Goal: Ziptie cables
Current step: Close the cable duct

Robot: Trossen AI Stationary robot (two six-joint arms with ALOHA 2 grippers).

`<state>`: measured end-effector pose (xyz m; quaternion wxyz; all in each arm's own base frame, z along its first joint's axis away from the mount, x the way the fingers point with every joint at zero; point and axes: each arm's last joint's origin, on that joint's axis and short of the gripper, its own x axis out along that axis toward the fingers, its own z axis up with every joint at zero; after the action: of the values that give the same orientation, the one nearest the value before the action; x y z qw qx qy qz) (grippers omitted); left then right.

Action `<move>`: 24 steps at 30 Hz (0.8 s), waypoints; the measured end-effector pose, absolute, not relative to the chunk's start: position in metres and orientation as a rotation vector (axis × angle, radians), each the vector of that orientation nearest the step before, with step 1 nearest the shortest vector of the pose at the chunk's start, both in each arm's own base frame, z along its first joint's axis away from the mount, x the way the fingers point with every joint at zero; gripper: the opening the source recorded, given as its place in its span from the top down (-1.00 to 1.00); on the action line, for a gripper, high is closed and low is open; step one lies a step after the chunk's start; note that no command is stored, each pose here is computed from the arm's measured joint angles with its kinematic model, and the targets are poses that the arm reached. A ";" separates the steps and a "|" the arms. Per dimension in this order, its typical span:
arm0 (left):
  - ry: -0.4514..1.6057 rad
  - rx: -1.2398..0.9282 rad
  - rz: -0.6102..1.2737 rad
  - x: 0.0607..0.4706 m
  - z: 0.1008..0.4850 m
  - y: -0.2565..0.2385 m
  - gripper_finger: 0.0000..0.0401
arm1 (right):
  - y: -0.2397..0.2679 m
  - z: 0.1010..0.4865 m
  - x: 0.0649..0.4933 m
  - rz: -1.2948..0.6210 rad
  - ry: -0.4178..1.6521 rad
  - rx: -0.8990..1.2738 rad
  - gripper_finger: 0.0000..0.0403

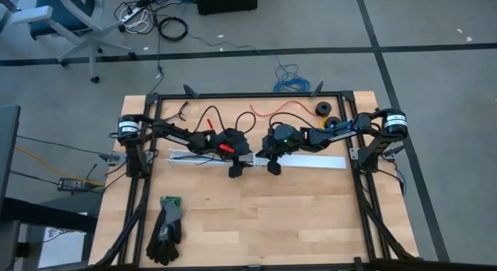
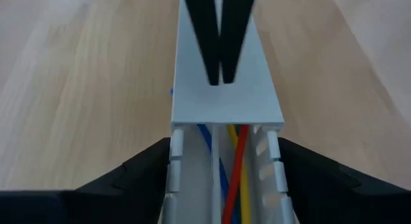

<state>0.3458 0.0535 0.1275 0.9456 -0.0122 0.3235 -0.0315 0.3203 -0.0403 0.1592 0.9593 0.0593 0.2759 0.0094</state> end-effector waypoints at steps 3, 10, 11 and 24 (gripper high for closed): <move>0.660 -0.026 -0.056 0.336 0.129 0.052 -0.40 | -0.040 0.159 0.320 0.019 0.561 0.121 1.00; 0.559 -0.023 -0.028 0.318 0.130 0.049 -0.40 | -0.040 0.160 0.320 0.019 0.557 0.121 1.00; 0.562 -0.028 -0.027 0.316 0.127 0.049 -0.40 | -0.040 0.160 0.321 0.019 0.554 0.120 1.00; 0.530 -0.023 -0.026 0.315 0.124 0.049 -0.40 | -0.040 0.161 0.321 0.019 0.542 0.119 1.00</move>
<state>0.3147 0.0486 0.1240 0.9649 -0.0113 0.2619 -0.0129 0.3212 -0.0405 0.1611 0.9617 0.0586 0.2677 0.0094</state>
